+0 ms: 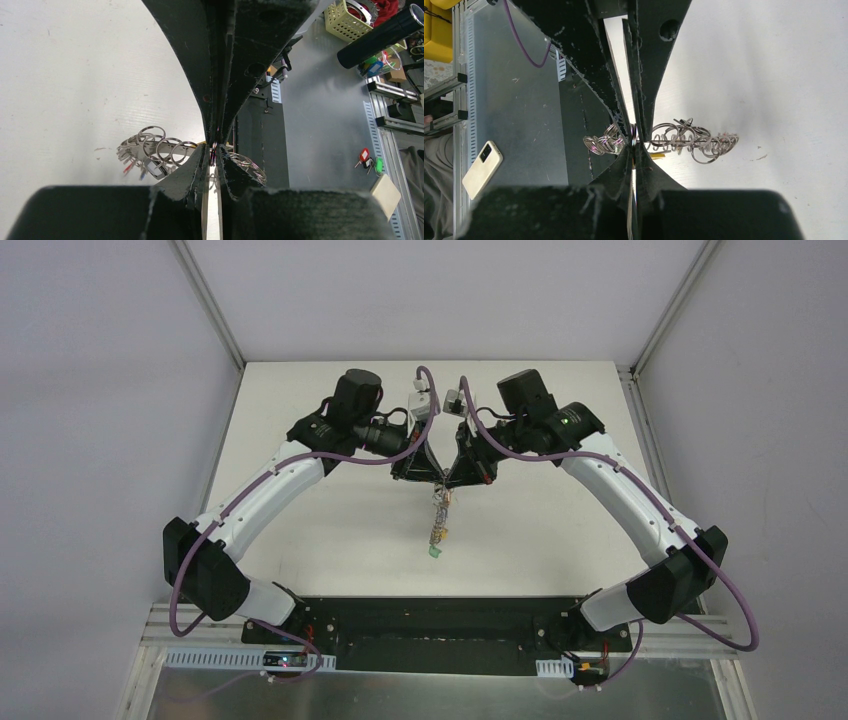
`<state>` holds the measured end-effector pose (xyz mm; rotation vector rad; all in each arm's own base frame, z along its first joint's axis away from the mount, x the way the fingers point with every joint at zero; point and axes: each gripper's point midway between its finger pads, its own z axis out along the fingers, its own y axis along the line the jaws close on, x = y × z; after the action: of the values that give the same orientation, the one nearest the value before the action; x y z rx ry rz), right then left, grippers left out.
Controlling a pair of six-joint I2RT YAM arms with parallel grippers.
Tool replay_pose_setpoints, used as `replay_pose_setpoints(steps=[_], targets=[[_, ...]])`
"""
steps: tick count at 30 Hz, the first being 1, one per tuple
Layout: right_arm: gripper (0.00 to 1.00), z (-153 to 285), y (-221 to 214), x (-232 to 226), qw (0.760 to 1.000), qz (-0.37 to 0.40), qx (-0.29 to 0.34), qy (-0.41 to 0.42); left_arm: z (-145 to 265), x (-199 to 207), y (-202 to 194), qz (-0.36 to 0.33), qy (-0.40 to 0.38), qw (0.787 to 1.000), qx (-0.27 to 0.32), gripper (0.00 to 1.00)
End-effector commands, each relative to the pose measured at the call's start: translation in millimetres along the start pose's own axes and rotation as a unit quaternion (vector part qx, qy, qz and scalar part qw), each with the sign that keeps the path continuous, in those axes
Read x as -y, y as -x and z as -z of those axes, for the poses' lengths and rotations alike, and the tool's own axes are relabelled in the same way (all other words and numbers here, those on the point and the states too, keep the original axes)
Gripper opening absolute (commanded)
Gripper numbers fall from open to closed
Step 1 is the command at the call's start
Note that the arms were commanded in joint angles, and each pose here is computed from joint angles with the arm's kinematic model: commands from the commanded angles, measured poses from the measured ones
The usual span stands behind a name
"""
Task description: Put the keys on the keyring
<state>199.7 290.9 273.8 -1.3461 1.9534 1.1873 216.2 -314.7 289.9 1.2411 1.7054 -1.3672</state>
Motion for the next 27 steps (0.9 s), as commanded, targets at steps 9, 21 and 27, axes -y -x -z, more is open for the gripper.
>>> replay_pose_setpoints(steps=[9,21,27], targets=[[0.0,3,13,-4,0.999,0.028,0.019,0.001,2,14,15,-0.034,-0.025,0.999,0.015,0.0],[0.32,30,25,-6,0.996,0.011,0.082,0.012,14,31,51,-0.033,-0.052,0.993,0.099,0.0],[0.34,40,24,-7,0.995,0.007,0.103,0.013,15,34,58,-0.026,-0.062,0.991,0.117,0.0]])
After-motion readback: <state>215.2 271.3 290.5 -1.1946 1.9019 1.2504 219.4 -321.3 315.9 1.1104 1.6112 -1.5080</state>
